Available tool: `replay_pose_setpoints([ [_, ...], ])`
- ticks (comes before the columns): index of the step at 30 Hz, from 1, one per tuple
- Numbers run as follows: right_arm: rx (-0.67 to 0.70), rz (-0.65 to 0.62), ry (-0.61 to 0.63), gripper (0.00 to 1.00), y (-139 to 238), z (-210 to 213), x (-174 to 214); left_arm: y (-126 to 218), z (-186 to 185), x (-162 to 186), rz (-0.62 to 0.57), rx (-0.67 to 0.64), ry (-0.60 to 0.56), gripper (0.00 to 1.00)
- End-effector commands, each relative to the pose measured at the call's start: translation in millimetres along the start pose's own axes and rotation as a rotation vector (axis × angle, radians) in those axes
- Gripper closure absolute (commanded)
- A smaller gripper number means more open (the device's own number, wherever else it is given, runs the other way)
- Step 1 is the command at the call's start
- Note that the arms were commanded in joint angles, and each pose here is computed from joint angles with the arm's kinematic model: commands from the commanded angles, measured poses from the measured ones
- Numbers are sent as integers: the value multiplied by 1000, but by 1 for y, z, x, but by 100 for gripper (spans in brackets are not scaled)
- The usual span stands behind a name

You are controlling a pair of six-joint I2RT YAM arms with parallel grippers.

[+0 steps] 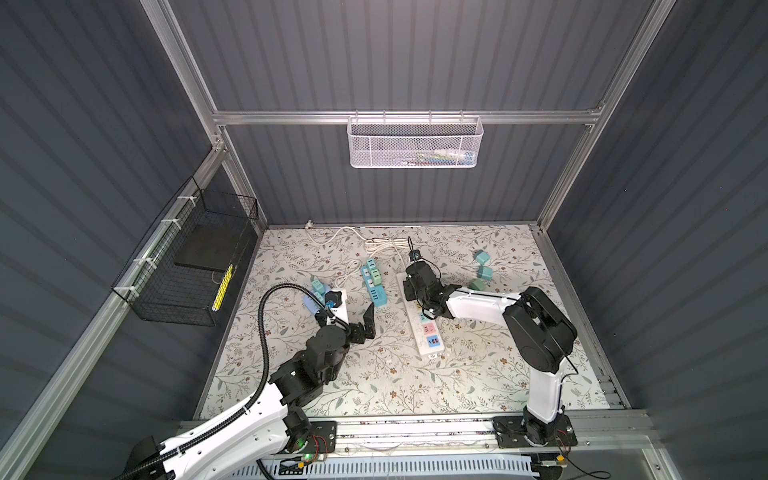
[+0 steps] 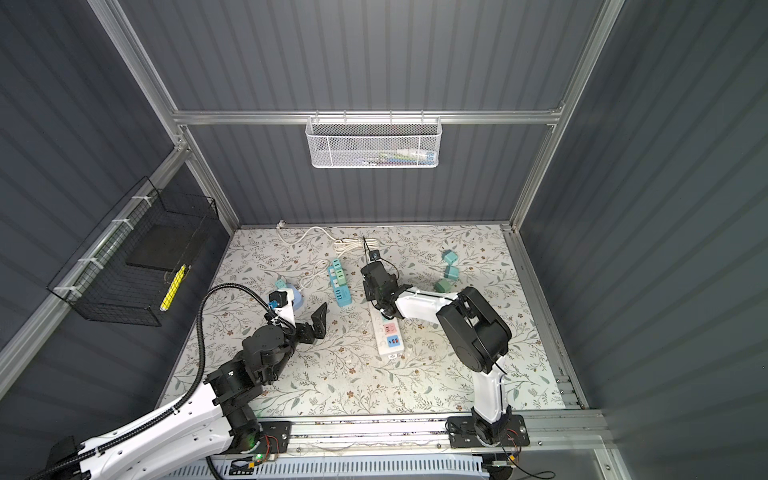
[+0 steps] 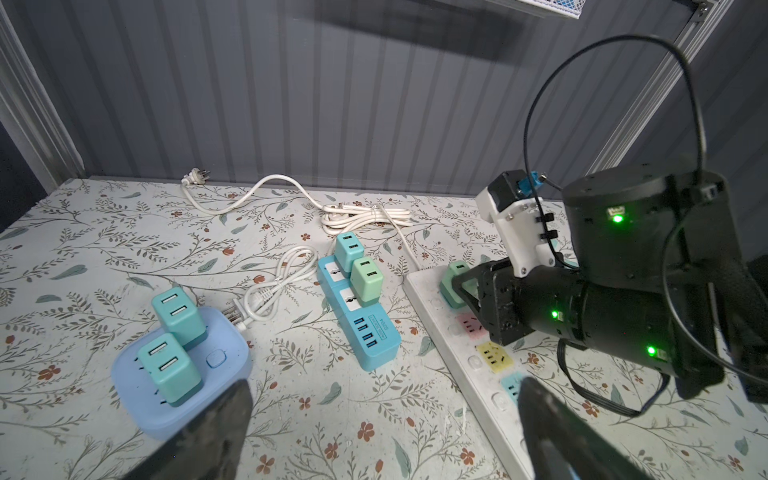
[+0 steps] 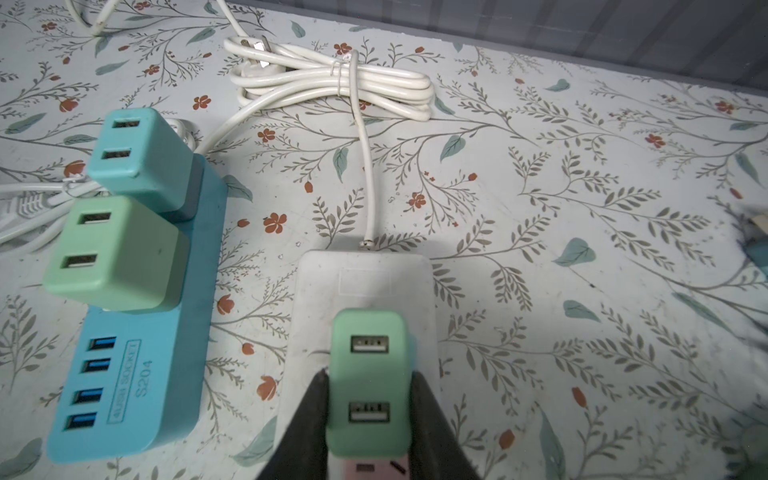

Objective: Insert the plug
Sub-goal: 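Press the green cube into a white strip outlet with the right gripper, then open the right gripper and move it to the loose cubes farther away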

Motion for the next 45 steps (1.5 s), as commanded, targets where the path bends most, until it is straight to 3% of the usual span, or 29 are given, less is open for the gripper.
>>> replay_pose_setpoints([
  [1, 61, 212, 78, 83, -10, -8, 52, 4, 1, -10, -19, -5, 10, 1],
  [12, 75, 330, 78, 82, -14, -13, 84, 5, 0, -10, -16, 11, 16, 1],
  [16, 51, 315, 72, 79, -7, -10, 74, 5, -2, -13, -14, 16, 20, 1],
  [25, -75, 193, 11, 45, 24, 3, 1, 6, -7, -23, 2, 30, 31, 0],
  [30, -110, 140, -36, 34, 40, -8, -29, 6, -10, -28, 15, 41, 28, 0],
  [35, -88, 155, -73, 34, 31, -31, -35, 5, -14, -28, 17, 61, 32, 0],
  [45, -72, 236, -90, 36, 0, -45, -11, 1, -18, -29, 27, 66, 31, 0],
])
Point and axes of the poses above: each gripper's point midway between its finger pads, its own y axis back along the fingers, its own z axis along the line the jaws close on, x = y × z, the point moved 4 cm from there along y, back along the fingers, and after that the axes turned 1 degree about -y, right-handed, at the moved point
